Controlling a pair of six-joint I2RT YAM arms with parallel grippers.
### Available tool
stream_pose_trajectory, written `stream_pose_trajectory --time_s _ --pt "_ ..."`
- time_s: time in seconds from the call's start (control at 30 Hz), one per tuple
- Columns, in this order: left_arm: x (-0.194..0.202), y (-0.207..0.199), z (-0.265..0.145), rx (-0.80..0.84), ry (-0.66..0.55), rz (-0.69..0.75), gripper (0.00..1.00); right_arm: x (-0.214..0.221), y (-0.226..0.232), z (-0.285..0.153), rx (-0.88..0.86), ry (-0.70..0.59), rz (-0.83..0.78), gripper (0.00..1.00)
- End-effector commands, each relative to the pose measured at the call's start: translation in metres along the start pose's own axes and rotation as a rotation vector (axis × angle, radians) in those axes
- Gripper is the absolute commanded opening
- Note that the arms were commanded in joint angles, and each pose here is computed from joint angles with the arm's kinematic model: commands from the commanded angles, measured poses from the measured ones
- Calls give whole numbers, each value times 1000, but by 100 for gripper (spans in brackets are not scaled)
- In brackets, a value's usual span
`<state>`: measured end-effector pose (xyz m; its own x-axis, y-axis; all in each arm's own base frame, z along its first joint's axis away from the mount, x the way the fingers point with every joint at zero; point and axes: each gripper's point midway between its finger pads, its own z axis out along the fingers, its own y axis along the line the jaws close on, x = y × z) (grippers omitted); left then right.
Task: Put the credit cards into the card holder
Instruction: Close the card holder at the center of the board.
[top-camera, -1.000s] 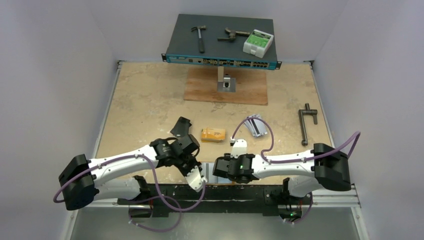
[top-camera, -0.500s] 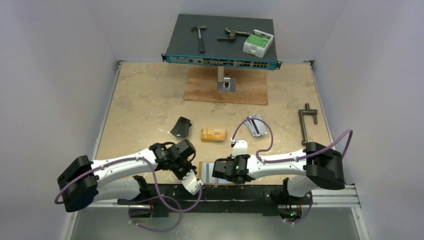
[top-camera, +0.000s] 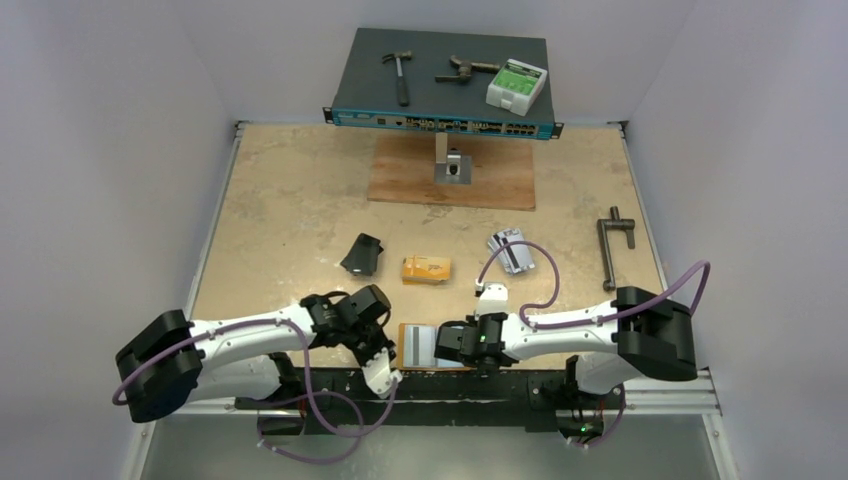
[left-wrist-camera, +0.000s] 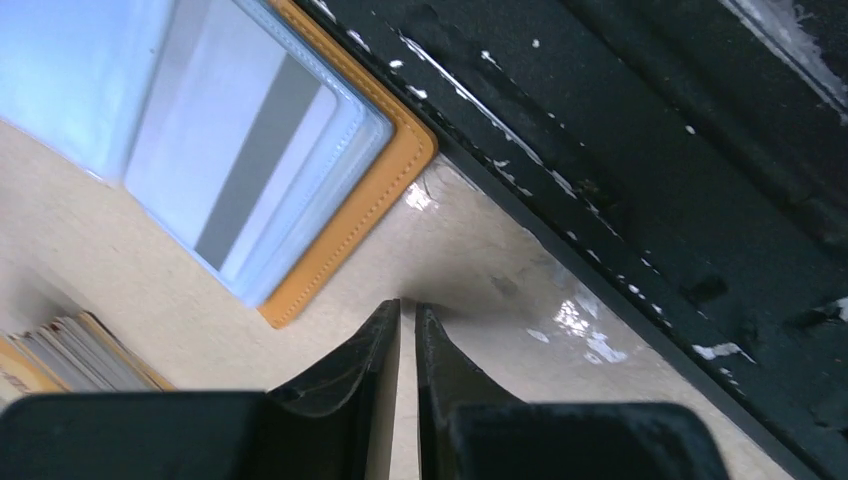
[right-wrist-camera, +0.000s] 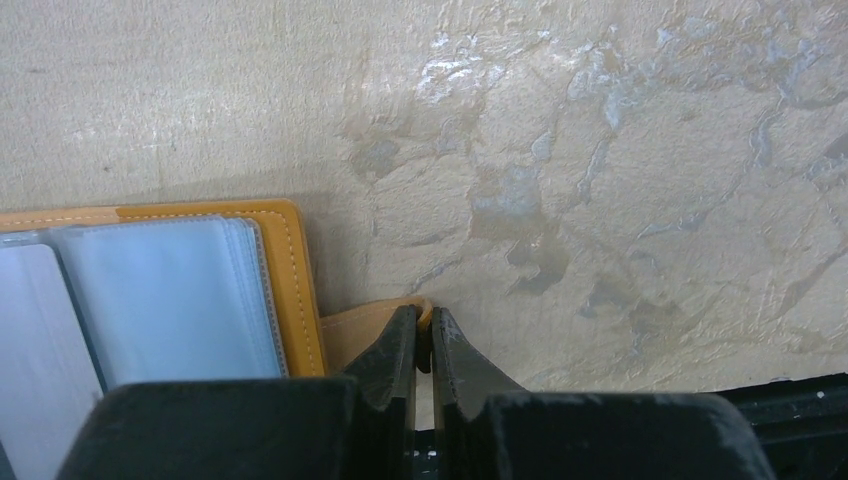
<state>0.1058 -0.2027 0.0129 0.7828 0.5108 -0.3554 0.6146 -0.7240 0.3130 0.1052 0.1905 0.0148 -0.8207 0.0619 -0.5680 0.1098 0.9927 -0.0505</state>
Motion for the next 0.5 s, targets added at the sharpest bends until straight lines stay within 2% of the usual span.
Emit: stream_pose_trajectory --time_s 0.0,0.27,0.47 --pt "-11 -2 12 -3 -74 84 10 4 7 -3 -38 20 58 0" --pt "-32 2 27 -22 -124 181 10 8 25 -5 -104 48 60 0" --pt "-46 46 13 -165 -125 120 9 9 33 -4 -117 52 42 0"
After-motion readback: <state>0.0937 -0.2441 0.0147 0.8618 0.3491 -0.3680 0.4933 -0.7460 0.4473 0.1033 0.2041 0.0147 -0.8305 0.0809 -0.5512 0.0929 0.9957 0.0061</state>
